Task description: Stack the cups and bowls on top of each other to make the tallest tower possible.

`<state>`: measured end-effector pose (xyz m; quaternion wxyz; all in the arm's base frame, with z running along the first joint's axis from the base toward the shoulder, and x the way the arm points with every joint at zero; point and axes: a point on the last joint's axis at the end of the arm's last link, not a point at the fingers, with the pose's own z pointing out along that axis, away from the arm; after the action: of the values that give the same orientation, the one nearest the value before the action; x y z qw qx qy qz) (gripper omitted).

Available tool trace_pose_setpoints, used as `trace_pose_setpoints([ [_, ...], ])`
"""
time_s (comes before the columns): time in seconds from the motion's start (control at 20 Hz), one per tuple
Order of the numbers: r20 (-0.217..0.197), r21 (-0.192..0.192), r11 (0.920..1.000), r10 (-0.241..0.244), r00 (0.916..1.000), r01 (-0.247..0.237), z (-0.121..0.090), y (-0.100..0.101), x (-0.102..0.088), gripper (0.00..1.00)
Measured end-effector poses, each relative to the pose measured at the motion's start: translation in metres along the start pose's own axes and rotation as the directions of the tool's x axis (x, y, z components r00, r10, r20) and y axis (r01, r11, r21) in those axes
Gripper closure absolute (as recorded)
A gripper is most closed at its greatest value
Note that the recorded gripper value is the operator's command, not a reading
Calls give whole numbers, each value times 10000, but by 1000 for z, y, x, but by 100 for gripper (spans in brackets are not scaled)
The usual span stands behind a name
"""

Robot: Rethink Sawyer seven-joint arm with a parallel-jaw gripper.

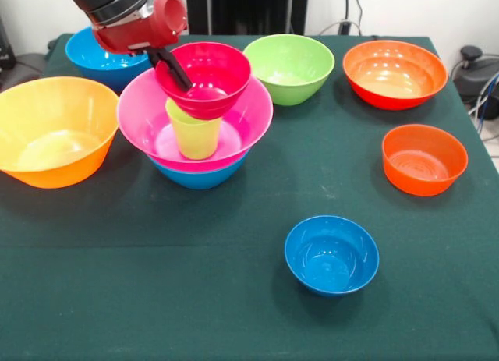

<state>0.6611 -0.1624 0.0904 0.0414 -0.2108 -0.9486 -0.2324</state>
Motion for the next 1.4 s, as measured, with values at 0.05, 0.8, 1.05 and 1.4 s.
trace_pose_setpoints([
  [0.05, -55, 1, 10000, 0, 10000, 0, 1, 0, 1, 100],
  [0.8, -608, 633, 9971, -380, 9974, 418, 11, -6, 13, 100],
  [1.05, -540, 733, 9962, -442, 9976, 481, 11, -8, 11, 100],
  [1.4, -300, 899, 9945, -512, 9982, 537, 6, -12, 2, 100],
])
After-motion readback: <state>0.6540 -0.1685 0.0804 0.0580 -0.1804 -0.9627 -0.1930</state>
